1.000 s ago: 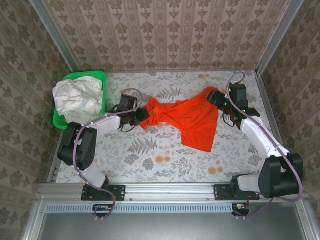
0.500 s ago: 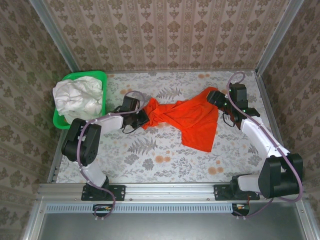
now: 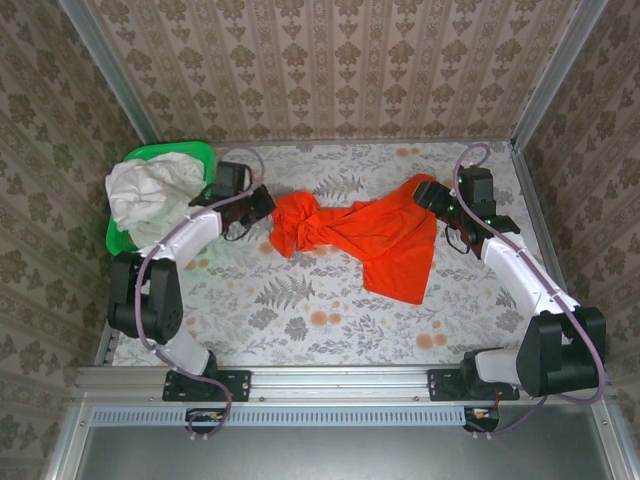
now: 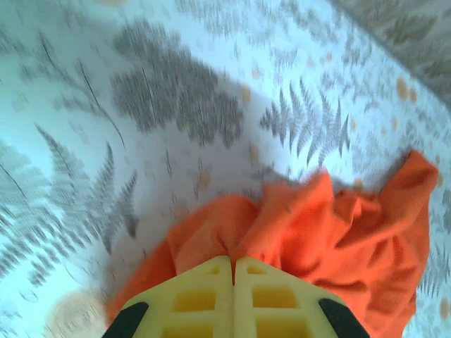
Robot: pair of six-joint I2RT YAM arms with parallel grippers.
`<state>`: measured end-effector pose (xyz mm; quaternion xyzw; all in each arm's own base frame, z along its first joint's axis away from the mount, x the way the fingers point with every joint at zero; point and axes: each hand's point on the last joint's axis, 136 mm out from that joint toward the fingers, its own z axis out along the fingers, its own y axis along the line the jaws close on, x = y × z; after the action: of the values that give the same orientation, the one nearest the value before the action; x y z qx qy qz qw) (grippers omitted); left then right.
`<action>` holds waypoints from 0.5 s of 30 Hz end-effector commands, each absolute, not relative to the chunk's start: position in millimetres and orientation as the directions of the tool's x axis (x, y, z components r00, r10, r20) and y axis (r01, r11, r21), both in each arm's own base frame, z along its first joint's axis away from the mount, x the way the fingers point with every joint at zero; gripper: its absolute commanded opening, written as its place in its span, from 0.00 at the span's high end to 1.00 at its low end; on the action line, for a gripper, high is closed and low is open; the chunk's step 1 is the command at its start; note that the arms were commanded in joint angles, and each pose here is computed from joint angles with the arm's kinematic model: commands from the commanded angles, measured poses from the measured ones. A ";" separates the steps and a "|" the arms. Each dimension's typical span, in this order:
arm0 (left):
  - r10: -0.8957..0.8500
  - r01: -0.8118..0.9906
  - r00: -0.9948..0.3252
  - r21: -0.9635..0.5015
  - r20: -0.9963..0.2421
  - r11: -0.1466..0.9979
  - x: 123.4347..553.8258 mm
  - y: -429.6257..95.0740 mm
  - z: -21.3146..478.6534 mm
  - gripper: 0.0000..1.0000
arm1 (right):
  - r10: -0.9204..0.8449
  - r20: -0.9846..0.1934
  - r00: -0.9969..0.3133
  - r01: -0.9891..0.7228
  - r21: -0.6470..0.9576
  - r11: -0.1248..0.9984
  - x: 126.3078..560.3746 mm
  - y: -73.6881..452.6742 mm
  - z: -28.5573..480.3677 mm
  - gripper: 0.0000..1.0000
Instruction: Fold and stack the t-shirts
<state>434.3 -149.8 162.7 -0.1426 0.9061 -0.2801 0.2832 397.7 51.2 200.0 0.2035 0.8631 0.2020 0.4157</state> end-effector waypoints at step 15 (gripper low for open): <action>-0.480 -0.146 -0.756 -0.600 -0.445 0.786 547.8 -95.6 179.1 0.33 | 0.473 -0.650 -0.595 0.103 0.522 0.847 403.0 69.7 213.7 0.24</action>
<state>551.2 -91.6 171.2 -0.1779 0.8952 -0.2713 0.3055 398.1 58.7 202.3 0.1918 0.8645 0.2128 0.4130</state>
